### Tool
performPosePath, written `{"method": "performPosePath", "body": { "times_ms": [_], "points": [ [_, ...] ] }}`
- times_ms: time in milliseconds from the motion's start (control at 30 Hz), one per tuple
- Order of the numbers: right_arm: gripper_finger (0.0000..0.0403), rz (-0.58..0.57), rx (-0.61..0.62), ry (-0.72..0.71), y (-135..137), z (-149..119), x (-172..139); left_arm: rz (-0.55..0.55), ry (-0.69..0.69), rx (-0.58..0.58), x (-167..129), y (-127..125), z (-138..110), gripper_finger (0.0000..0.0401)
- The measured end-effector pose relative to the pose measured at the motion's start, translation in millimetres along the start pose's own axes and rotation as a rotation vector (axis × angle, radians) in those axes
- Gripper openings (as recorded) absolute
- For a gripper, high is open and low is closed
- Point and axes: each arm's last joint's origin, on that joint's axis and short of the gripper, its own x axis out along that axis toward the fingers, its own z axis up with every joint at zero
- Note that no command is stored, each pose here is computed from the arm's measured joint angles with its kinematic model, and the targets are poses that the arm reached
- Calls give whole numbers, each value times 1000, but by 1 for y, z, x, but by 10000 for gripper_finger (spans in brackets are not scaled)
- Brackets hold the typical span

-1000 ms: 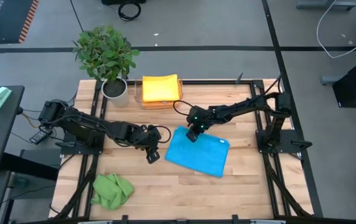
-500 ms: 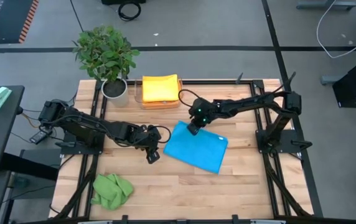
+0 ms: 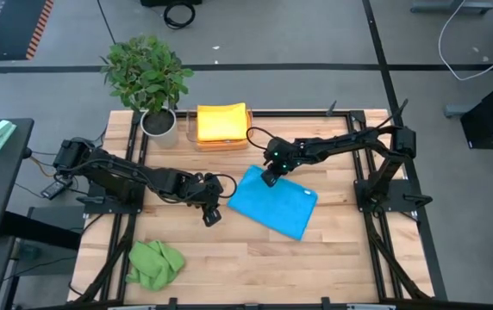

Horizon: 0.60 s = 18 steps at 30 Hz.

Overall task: Fold microfiber towels
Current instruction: Fold the blue microfiber cloth

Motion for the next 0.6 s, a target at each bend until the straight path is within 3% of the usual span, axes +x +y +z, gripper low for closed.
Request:
{"method": "performPosePath", "body": {
  "times_ms": [467,600],
  "points": [
    [0,-96,-13,-47,-2,1,-5,1,1,22,0,0,0,107],
    [0,-124,-2,-17,-8,-1,-1,-41,-60,8,0,-4,6,107]
  ]
}}
